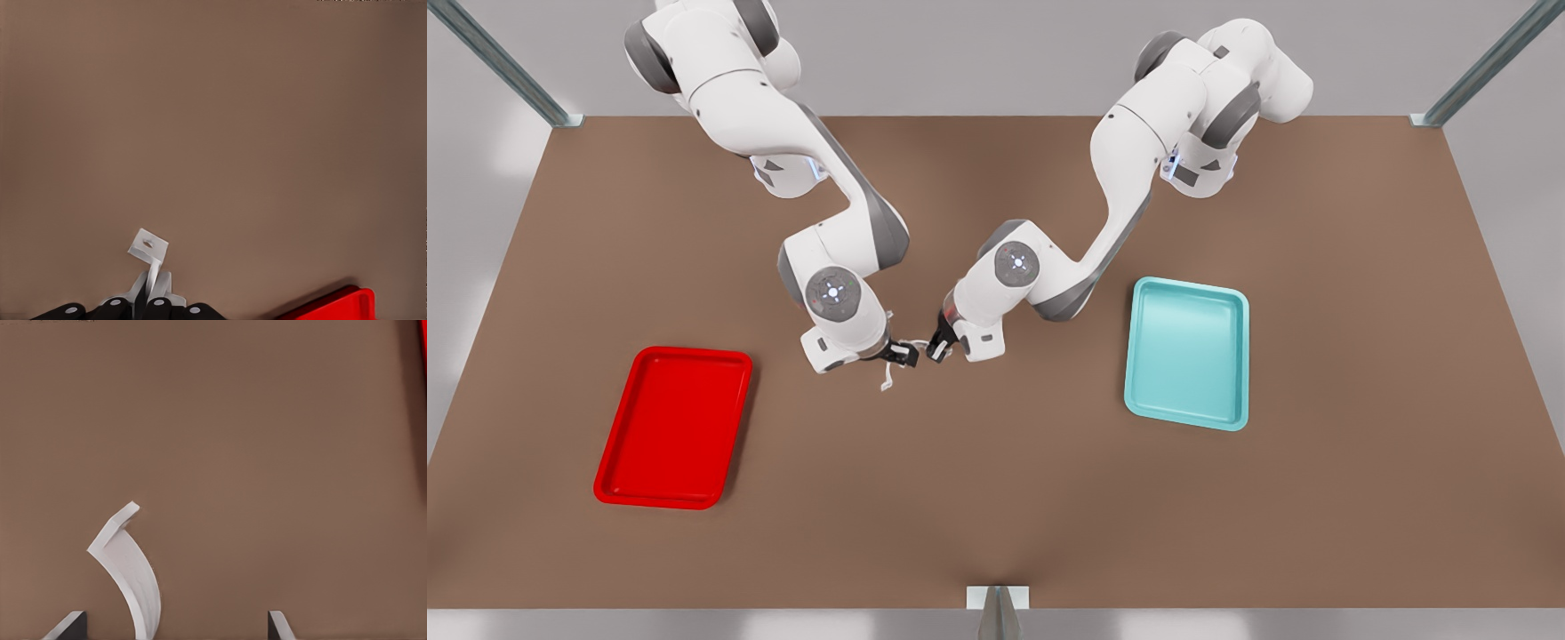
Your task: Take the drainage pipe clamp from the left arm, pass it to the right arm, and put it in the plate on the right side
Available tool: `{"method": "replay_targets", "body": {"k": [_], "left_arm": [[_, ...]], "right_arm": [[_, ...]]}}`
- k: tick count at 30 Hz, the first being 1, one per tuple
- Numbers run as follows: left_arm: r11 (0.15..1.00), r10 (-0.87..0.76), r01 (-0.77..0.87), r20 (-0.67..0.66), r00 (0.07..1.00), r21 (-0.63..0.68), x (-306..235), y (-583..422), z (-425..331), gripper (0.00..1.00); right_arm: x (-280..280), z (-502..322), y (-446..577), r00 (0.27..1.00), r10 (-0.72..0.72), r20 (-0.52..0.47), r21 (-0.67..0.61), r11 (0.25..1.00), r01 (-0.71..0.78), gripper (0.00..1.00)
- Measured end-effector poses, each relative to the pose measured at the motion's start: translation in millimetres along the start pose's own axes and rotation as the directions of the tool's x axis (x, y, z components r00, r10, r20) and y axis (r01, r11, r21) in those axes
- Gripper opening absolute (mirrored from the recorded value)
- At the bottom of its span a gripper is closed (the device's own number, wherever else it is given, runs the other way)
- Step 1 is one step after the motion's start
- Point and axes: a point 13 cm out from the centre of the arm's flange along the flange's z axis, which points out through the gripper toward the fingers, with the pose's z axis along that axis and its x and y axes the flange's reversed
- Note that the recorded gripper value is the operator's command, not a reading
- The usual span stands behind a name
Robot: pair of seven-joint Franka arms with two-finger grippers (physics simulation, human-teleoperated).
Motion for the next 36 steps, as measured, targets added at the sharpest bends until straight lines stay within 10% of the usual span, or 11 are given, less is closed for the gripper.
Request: {"method": "replay_targets", "body": {"k": [5, 8, 10, 14, 15, 16, 29, 36], "left_arm": [[0.999, -0.043, 0.043, -0.002, 0.999, 0.001, 1, 0, -1, 0.21], [0.998, -0.064, 0.064, -0.001, 0.998, 0.001, 0, -1, -1, 0.21], [0.997, -0.076, 0.076, -0.001, 0.997, 0.002, 0, -1, -1, 0.21], [0.995, -0.096, 0.096, -0.002, 0.995, 0.002, 1, -1, -1, 0.21], [0.995, -0.1, 0.1, -0.001, 0.995, 0.002, 0, -1, -2, 0.87], [0.995, -0.103, 0.103, 0.003, 0.995, 0.009, -2, -3, -3, 1.0], [0.986, -0.166, 0.165, 0.018, 0.986, 0.025, -8, -11, -20, 1.0], [0.97, -0.237, 0.241, 0.106, 0.966, -0.027, -141, -39, -92, 1.0]], "right_arm": [[-3, 13, -4, 0.999, 0.04, 0.009, 0.01, 0.999, -0.04, 1.0], [-1, 20, 1, 0.999, 0.05, 0.011, 0.012, 0.999, -0.05, 0.42], [-1, 21, 4, 0.998, 0.059, 0.016, 0.007, 0.998, -0.059, 0.21], [-9, 15, 6, 0.996, 0.083, 0.032, -0.014, 0.996, -0.083, 0.21], [-13, 13, 5, 0.995, 0.092, 0.037, -0.021, 0.996, -0.091, 0.21], [-18, 9, 4, 0.994, 0.102, 0.044, -0.03, 0.994, -0.101, 0.21], [-31, -3, 3, 0.992, 0.104, 0.064, -0.056, 0.993, -0.101, 0.21], [-71, -2, -61, 0.987, 0.145, 0.074, -0.022, 0.989, -0.144, 0.21]]}}
